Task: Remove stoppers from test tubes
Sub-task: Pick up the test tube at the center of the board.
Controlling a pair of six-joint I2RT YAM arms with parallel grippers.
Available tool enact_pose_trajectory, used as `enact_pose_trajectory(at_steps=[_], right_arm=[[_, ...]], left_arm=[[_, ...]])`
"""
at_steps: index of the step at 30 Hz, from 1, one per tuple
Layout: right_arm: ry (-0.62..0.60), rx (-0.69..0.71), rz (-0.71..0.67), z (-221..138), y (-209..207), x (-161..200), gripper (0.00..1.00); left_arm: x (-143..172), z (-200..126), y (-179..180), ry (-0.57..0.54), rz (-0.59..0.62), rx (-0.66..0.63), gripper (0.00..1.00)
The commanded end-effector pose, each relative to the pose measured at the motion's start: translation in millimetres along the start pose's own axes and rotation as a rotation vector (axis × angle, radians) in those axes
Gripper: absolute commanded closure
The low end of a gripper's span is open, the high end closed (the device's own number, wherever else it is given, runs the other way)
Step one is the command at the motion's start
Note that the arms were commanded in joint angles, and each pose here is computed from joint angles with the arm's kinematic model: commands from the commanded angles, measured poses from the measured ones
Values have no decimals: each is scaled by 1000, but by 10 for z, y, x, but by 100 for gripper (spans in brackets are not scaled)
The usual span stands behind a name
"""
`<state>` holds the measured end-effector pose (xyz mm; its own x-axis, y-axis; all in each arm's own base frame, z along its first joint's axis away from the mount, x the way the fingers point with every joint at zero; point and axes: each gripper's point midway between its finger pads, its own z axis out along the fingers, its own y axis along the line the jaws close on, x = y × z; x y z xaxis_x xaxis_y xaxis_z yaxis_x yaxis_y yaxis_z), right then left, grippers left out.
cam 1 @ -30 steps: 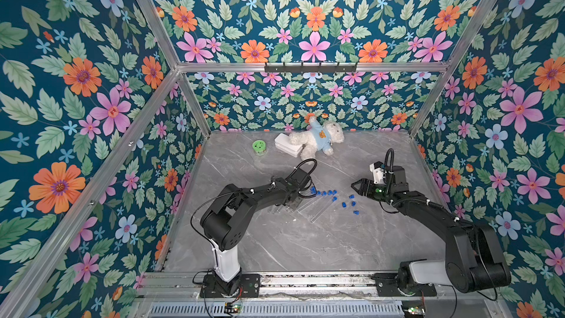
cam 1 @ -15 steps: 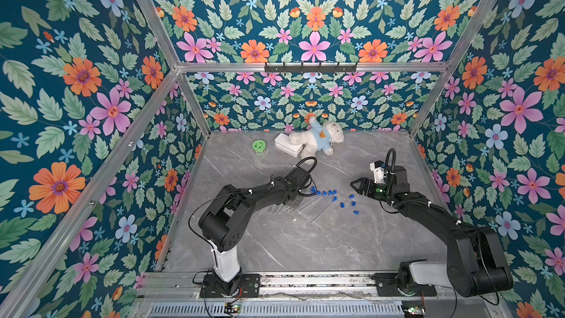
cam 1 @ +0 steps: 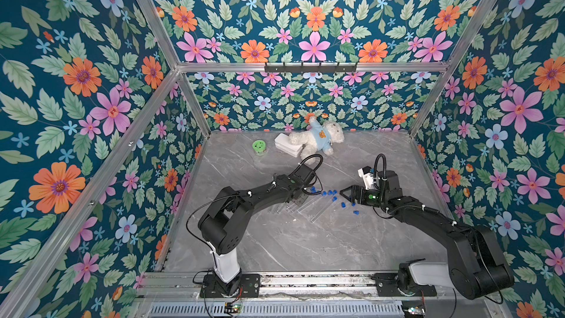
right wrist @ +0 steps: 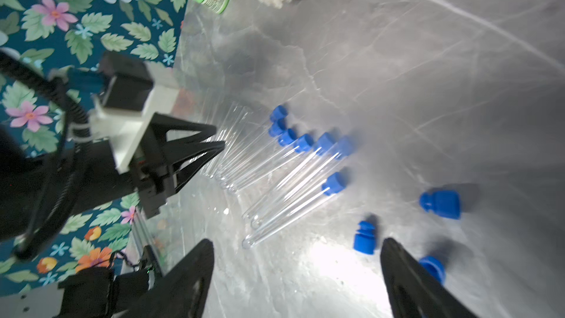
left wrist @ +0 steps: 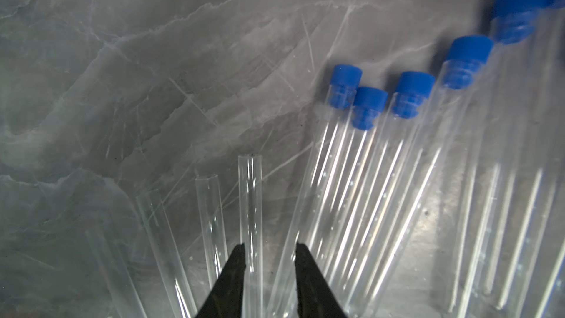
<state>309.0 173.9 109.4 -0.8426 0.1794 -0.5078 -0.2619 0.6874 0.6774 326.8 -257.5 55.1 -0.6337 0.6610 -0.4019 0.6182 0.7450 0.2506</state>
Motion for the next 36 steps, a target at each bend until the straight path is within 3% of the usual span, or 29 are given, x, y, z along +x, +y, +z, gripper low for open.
enact_pose_trajectory(at_steps=[1, 27, 36], right_arm=[[-29, -52, -50, -9, 130, -81, 13], [-60, -29, -55, -33, 98, -122, 11], [-67, -4, -41, -41, 55, -135, 10]], left_arm=[[-13, 51, -53, 18, 28, 23, 69], [15, 347, -155, 63, 58, 70, 69], [55, 378, -164, 74, 58, 76, 83]])
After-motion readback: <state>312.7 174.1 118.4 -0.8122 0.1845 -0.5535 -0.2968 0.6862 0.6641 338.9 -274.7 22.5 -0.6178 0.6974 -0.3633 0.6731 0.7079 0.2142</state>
